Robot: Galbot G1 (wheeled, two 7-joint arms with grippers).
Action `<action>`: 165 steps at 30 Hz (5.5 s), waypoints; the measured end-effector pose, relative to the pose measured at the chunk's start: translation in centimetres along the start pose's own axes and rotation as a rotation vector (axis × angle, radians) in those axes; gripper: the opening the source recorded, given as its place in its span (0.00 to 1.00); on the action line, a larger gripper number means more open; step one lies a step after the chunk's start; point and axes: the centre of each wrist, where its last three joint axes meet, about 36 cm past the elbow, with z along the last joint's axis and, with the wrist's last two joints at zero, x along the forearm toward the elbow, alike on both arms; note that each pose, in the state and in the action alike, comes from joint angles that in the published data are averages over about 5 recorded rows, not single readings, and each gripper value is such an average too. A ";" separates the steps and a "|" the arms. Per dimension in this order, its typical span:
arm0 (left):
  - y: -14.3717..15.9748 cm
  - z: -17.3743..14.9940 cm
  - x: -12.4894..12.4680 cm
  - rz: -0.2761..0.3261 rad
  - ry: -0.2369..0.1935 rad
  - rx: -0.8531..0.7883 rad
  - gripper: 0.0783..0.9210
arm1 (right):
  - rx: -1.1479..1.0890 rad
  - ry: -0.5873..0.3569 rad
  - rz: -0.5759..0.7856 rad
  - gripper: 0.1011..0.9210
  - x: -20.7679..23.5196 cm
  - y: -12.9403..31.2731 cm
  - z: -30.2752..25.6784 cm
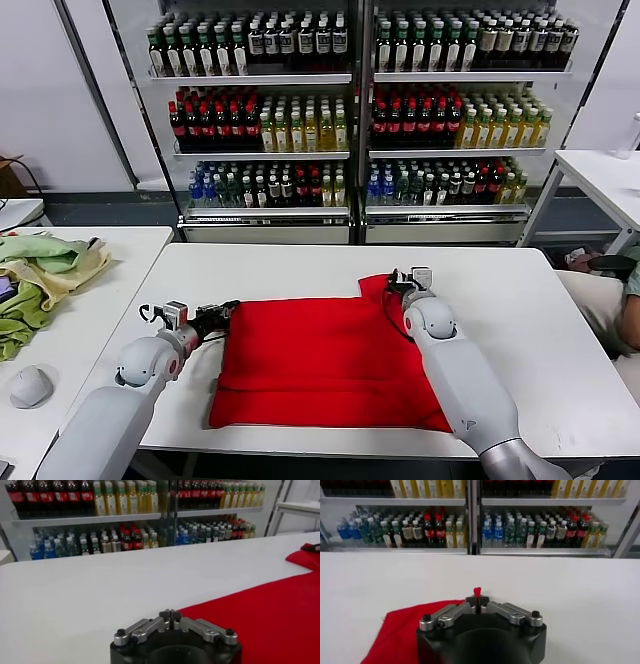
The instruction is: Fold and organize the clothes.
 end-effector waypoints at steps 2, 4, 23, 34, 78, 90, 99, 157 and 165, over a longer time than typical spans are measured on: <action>0.1 0.0 0.2 0.001 -0.010 0.005 0.01 | -0.010 -0.014 -0.007 0.02 0.8 -0.1 -0.3; 0.1 -0.2 0.5 0.002 -0.024 0.012 0.01 | -0.020 -0.032 -0.016 0.02 1.9 -0.1 -0.6; -2.1 1.8 7.3 0.050 -0.117 0.006 0.01 | -0.004 -0.162 -0.092 0.02 17.5 -0.8 1.8; -2.4 4.1 11.0 0.076 -0.098 0.006 0.01 | 0.012 -0.164 -0.097 0.02 23.4 -1.0 4.3; -4.7 4.0 16.2 0.090 0.093 -0.084 0.04 | 0.070 -0.055 -0.039 0.04 28.1 -1.4 10.8; -6.3 3.4 16.9 0.005 0.014 -0.096 0.44 | 0.083 -0.072 -0.014 0.42 29.7 -1.0 10.4; -10.2 4.6 16.9 -0.137 -0.042 -0.019 0.75 | 0.108 -0.118 -0.017 0.74 30.5 -0.2 9.9; -15.0 6.0 15.6 -0.545 -0.078 -0.038 0.04 | 0.160 -0.178 -0.010 0.88 30.3 0.7 9.5; -7.8 4.0 18.7 -0.761 -0.060 -0.140 0.04 | 0.161 -0.188 -0.007 0.88 30.0 0.6 9.2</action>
